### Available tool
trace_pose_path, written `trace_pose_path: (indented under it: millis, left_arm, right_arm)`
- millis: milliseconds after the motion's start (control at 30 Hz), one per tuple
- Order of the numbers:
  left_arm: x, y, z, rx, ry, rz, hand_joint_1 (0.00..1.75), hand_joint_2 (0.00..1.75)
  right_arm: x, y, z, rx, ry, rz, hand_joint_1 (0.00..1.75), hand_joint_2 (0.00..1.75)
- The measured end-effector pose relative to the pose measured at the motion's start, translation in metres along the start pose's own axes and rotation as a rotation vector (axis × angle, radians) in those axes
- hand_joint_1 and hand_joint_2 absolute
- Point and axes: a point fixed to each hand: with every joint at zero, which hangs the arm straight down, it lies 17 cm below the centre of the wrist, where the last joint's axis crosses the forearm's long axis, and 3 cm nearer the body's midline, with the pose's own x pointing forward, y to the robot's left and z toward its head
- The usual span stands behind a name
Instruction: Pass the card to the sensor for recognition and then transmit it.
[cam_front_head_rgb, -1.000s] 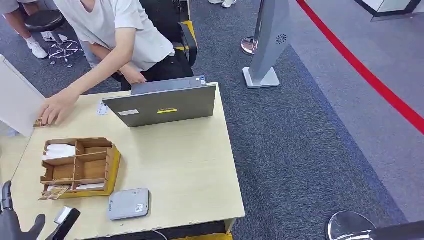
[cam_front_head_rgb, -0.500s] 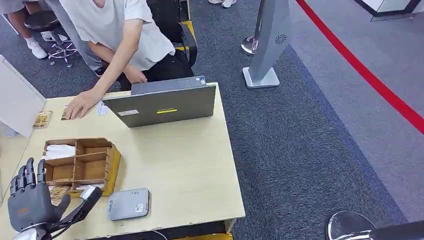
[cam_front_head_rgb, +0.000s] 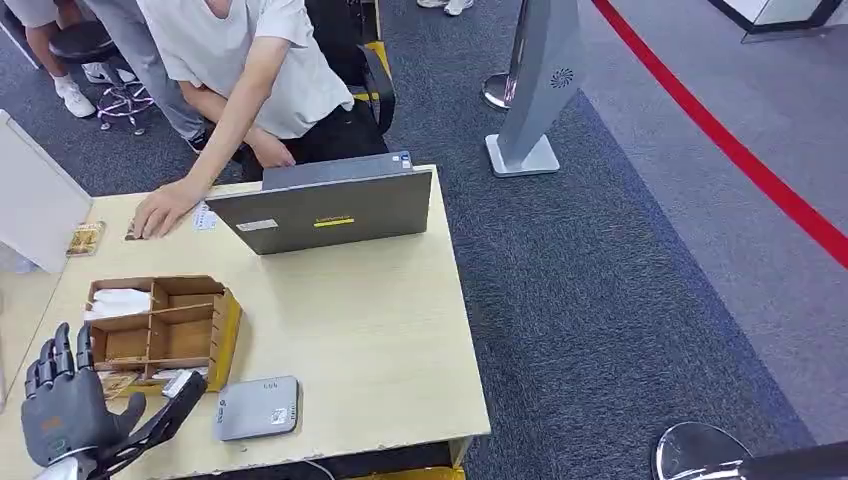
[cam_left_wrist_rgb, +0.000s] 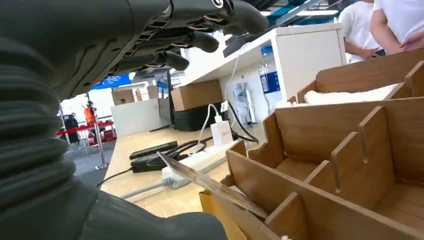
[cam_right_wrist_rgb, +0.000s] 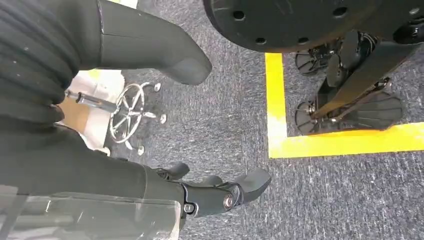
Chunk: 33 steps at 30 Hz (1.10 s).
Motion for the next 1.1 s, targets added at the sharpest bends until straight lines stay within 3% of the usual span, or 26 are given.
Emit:
trace_pose_path:
  millis: [433,667,1100]
  left_arm:
    - [-0.037,-0.006,0.025,-0.029,0.064,-0.006,0.00,1.75]
    - [-0.051,0.004,0.019,0.002,0.086,-0.037,0.00,1.75]
    - [-0.044,0.021,-0.001,0.046,0.074,-0.067,0.00,1.75]
  right_arm:
    - [-0.004,-0.001,0.000,-0.004,0.007,-0.007,0.00,1.75]
    - [-0.002,0.000,0.001,0.001,-0.001,-0.003,0.00,1.75]
    - [-0.004,0.000,0.001,0.005,0.006,0.009,0.00,1.75]
